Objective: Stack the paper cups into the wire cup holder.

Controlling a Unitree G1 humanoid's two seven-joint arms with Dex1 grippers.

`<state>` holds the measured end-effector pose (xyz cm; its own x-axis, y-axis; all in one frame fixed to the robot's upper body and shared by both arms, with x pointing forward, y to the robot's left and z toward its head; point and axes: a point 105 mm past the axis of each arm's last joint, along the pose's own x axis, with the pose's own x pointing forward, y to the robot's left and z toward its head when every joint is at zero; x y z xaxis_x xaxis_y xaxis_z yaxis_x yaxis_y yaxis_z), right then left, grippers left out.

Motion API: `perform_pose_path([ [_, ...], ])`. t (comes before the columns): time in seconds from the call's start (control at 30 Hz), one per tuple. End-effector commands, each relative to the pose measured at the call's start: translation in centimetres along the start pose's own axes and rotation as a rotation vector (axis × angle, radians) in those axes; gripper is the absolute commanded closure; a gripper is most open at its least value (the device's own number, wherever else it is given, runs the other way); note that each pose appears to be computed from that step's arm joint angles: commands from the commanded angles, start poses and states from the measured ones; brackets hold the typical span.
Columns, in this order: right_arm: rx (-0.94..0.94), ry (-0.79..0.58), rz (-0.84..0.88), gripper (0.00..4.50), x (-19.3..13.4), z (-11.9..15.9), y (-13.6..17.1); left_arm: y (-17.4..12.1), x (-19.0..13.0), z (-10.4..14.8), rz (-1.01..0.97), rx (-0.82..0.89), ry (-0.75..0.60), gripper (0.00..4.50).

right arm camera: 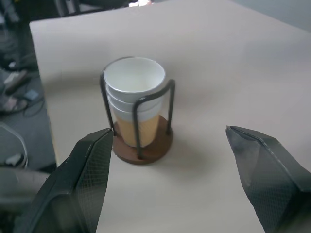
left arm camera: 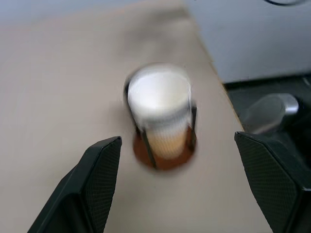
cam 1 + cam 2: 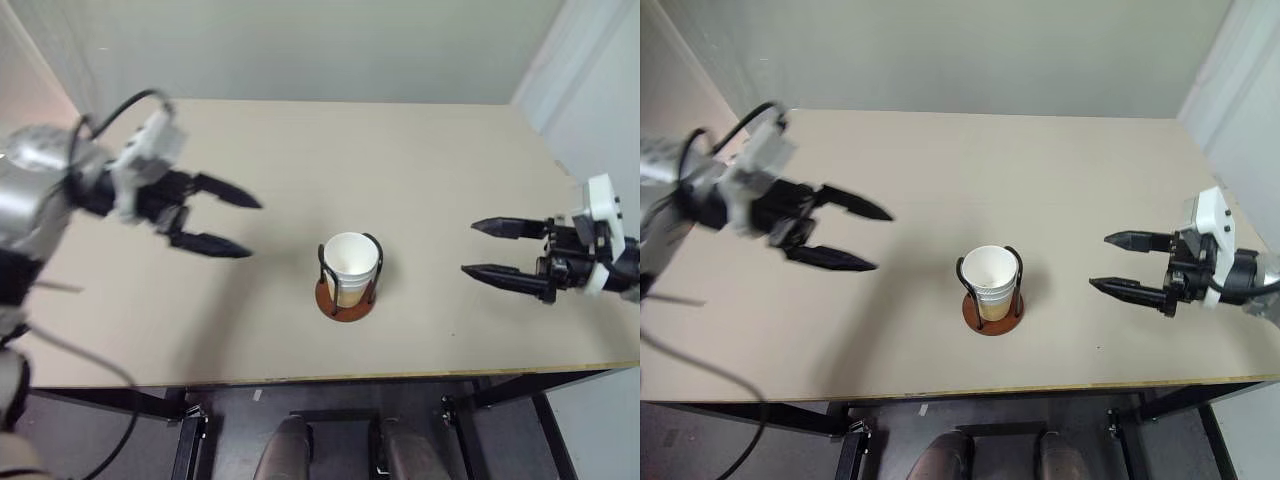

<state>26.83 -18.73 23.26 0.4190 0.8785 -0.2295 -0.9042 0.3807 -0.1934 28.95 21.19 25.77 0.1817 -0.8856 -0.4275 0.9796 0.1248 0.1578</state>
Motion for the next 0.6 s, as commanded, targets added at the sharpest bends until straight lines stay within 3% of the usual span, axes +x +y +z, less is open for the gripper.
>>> perform_pose_path([
  [0.03,-0.042,0.019,0.042,0.57,0.3,-0.1,-1.5,-1.1,-1.7,-0.2,0.144,-0.075,-0.093,0.44],
  [0.23,-0.023,0.007,0.088,0.57,1.4,-0.5,-4.0,-3.6,-4.2,-4.3,0.380,-0.232,-0.094,0.44],
  [0.6,0.003,-0.012,0.150,0.57,2.9,-1.1,-4.8,-4.9,-5.5,-4.4,0.469,-0.244,-0.075,0.44],
])
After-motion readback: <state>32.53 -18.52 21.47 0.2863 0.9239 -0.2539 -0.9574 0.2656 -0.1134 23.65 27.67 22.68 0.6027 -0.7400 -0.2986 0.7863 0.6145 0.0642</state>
